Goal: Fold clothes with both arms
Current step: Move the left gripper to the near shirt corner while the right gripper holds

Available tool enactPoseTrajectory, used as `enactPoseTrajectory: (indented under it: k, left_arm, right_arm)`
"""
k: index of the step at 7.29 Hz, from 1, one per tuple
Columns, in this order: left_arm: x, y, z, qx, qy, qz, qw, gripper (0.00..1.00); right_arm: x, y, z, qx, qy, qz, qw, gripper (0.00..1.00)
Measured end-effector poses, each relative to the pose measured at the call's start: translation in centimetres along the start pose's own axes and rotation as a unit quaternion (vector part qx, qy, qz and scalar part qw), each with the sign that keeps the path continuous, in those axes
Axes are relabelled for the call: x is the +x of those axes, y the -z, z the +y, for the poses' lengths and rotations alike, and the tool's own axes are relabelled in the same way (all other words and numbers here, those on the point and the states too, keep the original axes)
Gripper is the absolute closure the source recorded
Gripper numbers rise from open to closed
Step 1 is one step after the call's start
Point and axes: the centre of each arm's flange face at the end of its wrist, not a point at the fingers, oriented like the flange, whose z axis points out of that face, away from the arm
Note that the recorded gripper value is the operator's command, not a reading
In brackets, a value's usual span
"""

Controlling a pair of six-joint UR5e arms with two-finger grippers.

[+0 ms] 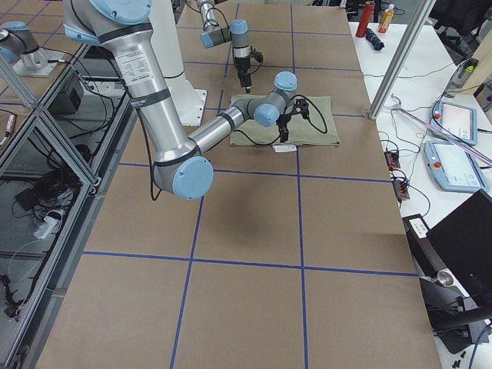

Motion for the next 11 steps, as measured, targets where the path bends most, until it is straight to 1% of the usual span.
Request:
enactPoseTrajectory:
  k: [2, 3, 4, 5, 6, 11]
  left_arm:
    - [-0.5, -1.7, 1.9, -0.003, 0.007, -0.022, 0.9997, 0.04]
    - [-0.6, -2.1, 2.2, -0.004, 0.011, -0.027, 0.9996, 0.11]
    - [-0.6, -2.3, 2.3, -0.004, 0.014, -0.029, 0.9995, 0.22]
    - [-0.5, -2.4, 2.5, -0.005, 0.015, -0.029, 0.9995, 0.30]
    - [-0.3, -2.4, 2.6, -0.005, 0.016, -0.028, 0.9995, 0.35]
    - [-0.3, -2.7, 3.1, -0.009, 0.014, -0.029, 0.9994, 0.36]
  right_arm:
    - [0.0, -0.5, 0.4, -0.005, 0.001, 0.001, 1.0000, 0.00]
    - [0.0, -0.6, 0.5, -0.006, 0.001, 0.001, 1.0000, 0.00]
    - [-0.1, -0.7, 0.6, -0.007, 0.001, 0.002, 1.0000, 0.00]
    - [-0.2, -0.8, 0.6, -0.007, 0.002, 0.002, 1.0000, 0.00]
    - [-0.2, -0.9, 0.7, -0.007, 0.002, 0.002, 1.0000, 0.00]
    - [-0.1, -1.0, 0.7, -0.007, 0.003, 0.002, 1.0000, 0.00]
